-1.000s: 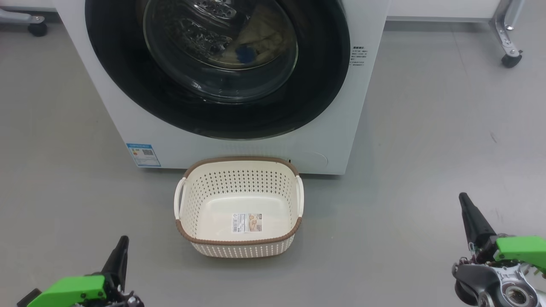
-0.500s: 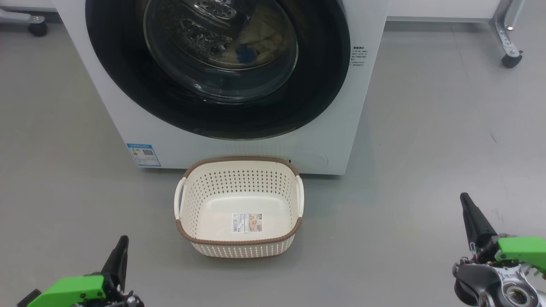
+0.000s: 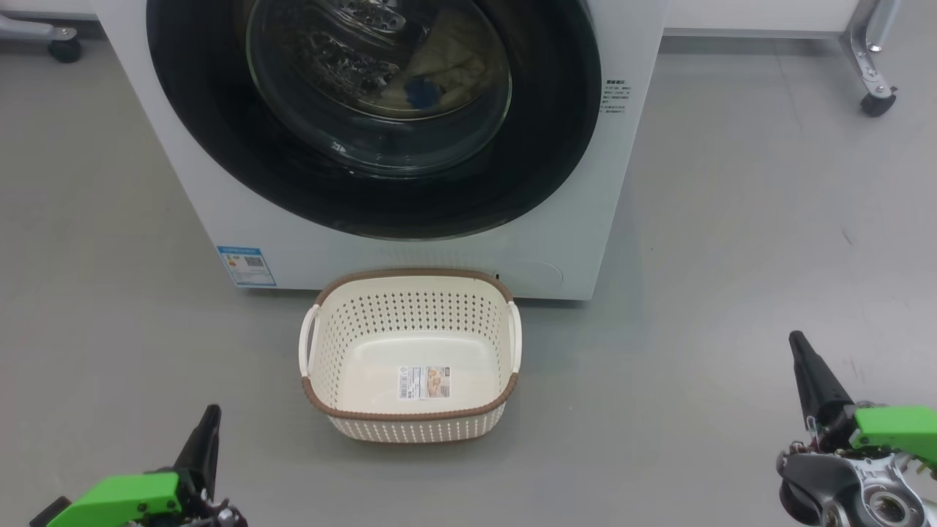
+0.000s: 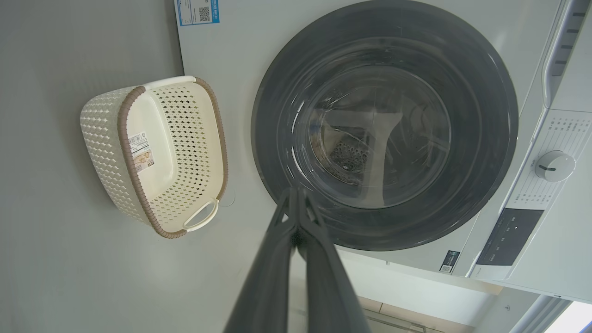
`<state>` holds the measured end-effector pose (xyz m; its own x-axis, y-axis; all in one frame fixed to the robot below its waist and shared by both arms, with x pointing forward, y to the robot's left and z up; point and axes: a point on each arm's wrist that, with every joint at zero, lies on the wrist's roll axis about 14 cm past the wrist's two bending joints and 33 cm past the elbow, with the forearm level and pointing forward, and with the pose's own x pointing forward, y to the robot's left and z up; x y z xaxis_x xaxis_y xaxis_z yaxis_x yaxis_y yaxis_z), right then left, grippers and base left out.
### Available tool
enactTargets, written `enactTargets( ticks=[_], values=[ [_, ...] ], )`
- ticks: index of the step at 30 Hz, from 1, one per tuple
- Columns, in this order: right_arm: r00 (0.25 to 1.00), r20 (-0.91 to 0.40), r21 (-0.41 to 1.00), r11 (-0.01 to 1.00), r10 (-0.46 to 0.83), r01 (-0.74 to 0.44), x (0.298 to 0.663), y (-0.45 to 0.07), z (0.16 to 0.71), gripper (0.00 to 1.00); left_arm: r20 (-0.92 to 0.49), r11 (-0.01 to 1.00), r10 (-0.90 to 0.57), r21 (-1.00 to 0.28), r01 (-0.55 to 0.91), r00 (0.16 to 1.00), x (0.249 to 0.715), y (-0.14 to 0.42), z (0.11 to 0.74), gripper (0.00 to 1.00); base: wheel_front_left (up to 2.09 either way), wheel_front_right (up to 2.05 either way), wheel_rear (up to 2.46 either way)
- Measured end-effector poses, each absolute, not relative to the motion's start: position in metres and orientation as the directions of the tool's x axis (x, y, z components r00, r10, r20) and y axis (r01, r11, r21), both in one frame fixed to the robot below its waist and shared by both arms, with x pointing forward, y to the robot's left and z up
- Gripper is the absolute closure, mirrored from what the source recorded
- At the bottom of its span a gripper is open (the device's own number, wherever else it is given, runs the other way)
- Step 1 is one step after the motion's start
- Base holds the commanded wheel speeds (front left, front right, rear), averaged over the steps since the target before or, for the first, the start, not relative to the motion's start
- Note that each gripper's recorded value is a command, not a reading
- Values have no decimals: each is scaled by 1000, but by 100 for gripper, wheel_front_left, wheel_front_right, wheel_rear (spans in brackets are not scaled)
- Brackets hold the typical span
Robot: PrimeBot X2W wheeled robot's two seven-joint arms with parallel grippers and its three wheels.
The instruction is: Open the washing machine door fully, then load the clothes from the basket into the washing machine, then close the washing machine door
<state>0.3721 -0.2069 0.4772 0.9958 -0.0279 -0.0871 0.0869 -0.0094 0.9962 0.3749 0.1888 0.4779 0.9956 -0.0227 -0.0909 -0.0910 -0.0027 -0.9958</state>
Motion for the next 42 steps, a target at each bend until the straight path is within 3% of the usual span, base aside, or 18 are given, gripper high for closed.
enactTargets(
  ticks=[42],
  values=[
    [996, -87, 996, -15, -32, 87, 372, -207, 477, 100, -91, -3, -23, -996, -91, 996, 375, 189, 478, 100, 0, 0, 0]
  ],
)
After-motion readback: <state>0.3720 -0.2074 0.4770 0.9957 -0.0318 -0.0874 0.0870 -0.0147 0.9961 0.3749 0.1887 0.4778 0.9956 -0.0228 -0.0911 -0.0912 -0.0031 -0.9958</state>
